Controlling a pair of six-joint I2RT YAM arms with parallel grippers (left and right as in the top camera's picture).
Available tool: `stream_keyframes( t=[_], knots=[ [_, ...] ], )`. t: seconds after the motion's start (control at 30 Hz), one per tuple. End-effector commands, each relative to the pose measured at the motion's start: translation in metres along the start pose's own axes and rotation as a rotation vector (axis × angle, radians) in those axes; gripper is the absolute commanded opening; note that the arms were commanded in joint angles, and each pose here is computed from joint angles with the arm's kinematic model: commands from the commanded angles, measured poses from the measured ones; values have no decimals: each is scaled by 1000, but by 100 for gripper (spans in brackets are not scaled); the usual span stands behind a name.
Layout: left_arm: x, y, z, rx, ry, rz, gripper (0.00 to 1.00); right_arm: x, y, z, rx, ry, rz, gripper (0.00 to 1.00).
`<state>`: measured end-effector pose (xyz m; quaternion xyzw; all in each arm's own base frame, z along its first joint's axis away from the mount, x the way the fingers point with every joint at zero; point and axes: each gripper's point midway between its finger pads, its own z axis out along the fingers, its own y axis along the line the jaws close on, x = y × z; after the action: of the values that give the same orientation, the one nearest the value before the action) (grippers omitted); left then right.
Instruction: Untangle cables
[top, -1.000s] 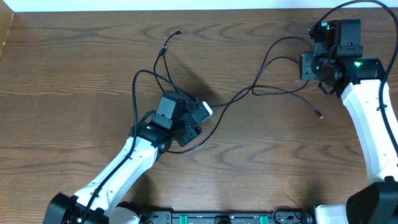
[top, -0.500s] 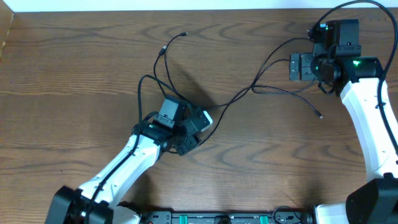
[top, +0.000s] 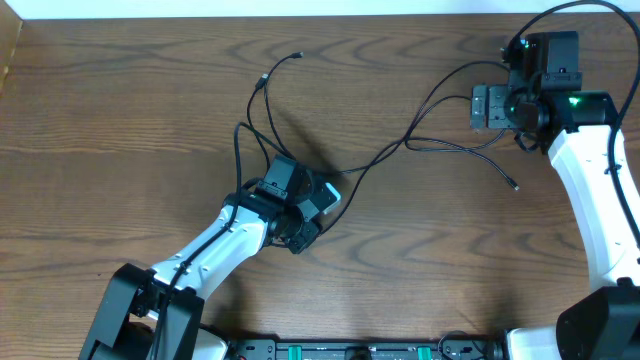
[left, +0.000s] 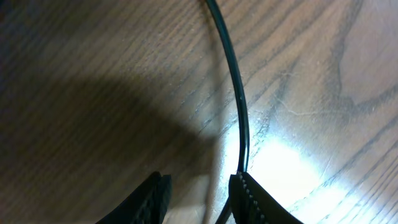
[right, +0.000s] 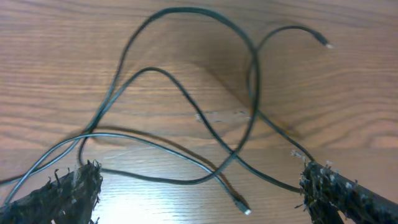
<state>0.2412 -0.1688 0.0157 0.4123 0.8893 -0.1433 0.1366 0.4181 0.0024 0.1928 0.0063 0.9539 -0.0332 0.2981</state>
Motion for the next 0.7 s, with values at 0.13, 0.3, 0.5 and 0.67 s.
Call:
stream_keyframes(
  t=[0.13, 0.3, 0.5, 0.67],
  knots=[
    [-8, -30, 2, 112, -19, -39, 37, -7, -19, -2, 82, -18, 60, 99],
    [-4, -26, 9, -16, 39, 108, 44, -6, -19, -2, 82, -14, 59, 99],
    [-8, -8, 8, -137, 44, 133, 45, -2, -19, -2, 82, 1, 57, 99],
    [-18, -2, 9, -161, 7, 151, 45, 0, -19, -2, 82, 9, 56, 99]
  ],
)
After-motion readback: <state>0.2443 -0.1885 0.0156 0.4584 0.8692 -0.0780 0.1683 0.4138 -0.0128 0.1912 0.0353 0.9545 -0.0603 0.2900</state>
